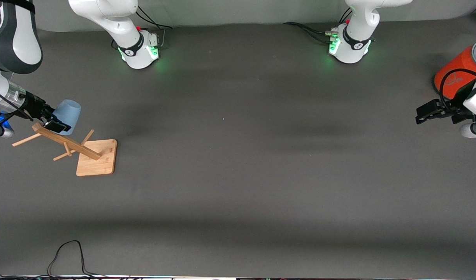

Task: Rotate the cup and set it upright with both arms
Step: 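Pull the blue cup off the stand peg with the right gripper, then carry the blue cup to mid-table and lower it with the right gripper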

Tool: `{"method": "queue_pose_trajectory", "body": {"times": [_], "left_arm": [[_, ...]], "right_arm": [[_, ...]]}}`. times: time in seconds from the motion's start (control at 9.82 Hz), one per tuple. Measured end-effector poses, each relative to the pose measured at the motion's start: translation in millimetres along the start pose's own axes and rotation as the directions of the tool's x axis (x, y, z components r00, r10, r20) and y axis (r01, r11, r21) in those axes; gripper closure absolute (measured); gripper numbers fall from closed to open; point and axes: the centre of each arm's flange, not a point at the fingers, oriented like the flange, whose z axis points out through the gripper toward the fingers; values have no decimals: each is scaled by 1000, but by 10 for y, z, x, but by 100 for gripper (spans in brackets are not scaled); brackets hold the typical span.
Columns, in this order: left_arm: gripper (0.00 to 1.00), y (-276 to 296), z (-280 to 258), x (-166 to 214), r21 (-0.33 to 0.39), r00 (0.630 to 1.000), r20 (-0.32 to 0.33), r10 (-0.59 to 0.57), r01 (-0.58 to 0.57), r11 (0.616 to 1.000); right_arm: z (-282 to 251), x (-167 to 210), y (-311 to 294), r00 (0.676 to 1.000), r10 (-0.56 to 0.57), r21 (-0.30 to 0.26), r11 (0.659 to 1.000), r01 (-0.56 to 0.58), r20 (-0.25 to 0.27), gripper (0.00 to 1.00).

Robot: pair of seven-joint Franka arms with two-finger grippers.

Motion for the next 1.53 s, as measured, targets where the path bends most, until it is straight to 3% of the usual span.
{"method": "queue_pose_trajectory", "body": {"times": [0.31, 0.61, 1.12, 1.53], "left_arm": [[0, 1, -52, 4, 0, 1000, -11, -12, 12, 1000], [0, 1, -56, 4, 0, 1000, -12, -17, 17, 1000], [0, -16, -67, 5, 0, 1000, -14, -23, 23, 1000], [0, -37, -66, 5, 0, 1000, -14, -26, 26, 1000]], "right_arm": [[-249, -190, 21, 1000, -20, 5, 1000, 20, 7, 18], [-700, -752, -95, 1000, 6, 10, 1000, -6, 18, 18], [-1052, -2147, -944, 982, 188, 12, 982, -188, 0, 18], [-882, -3220, -1966, 925, 377, -15, 926, -378, -46, 18]]}}
